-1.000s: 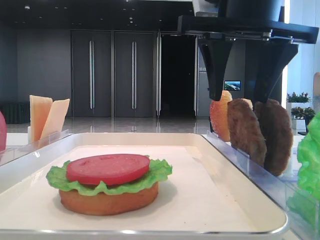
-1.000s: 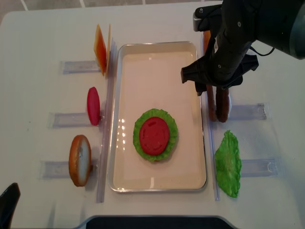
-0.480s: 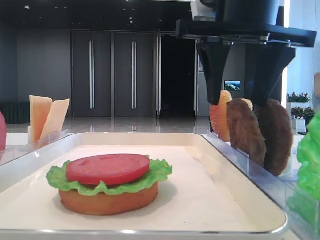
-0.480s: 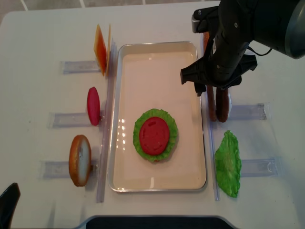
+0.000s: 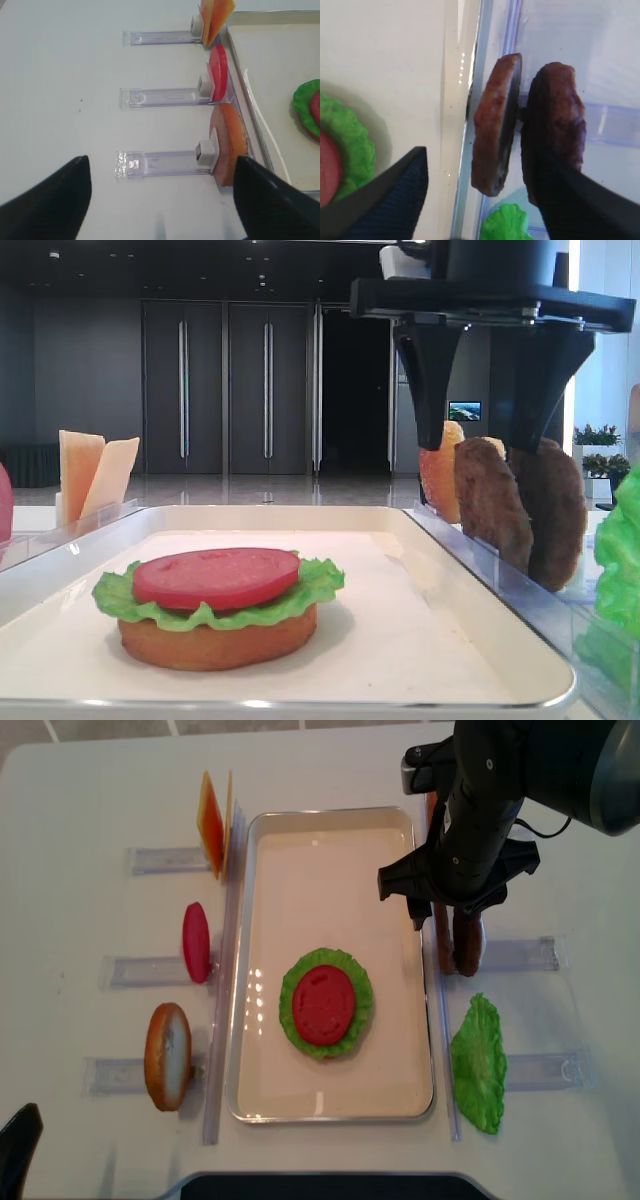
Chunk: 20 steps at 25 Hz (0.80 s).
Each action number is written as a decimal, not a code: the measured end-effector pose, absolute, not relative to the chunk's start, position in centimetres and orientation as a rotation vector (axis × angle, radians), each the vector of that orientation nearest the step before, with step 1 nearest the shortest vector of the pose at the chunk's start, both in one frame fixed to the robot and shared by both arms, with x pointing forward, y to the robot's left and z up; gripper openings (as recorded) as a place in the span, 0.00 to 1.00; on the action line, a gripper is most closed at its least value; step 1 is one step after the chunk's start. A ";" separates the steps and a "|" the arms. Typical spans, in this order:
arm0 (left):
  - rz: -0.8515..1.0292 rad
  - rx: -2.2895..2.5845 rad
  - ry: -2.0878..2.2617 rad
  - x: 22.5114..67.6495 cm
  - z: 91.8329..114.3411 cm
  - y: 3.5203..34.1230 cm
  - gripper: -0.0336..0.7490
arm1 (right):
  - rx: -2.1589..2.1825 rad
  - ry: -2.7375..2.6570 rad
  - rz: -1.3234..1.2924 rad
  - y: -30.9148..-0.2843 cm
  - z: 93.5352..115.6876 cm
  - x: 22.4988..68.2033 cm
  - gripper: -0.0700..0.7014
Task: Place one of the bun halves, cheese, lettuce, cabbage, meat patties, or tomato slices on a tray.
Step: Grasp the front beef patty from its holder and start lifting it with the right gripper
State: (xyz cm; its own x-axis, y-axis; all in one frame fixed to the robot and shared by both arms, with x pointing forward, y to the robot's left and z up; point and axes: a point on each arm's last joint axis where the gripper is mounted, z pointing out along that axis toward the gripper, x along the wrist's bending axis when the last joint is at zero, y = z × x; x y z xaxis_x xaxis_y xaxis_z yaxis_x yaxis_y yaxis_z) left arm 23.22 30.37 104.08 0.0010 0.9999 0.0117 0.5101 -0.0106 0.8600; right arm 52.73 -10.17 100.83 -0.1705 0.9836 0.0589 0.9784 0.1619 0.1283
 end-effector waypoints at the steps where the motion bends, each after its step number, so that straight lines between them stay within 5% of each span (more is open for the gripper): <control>1: 0.917 1.600 1.588 23.2 104.1 30.4 0.93 | 1.998 2.364 0.216 -10.1 100.8 52.8 0.69; 15: 0.916 1.601 1.589 23.2 104.0 30.4 0.93 | 1.997 2.363 0.222 -9.7 99.4 53.5 0.69; 20: 0.916 1.601 1.589 23.2 104.0 30.4 0.93 | 1.982 2.365 0.192 -9.8 99.3 53.4 0.57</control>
State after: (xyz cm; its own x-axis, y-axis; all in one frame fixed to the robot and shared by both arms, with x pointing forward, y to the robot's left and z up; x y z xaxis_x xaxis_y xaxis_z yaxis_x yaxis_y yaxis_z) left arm 23.23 30.37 104.05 0.0010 0.9999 0.0118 0.5111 -0.0106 0.8594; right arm 53.45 -9.84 99.30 -0.1771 0.9833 0.0411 0.9771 0.1707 0.1270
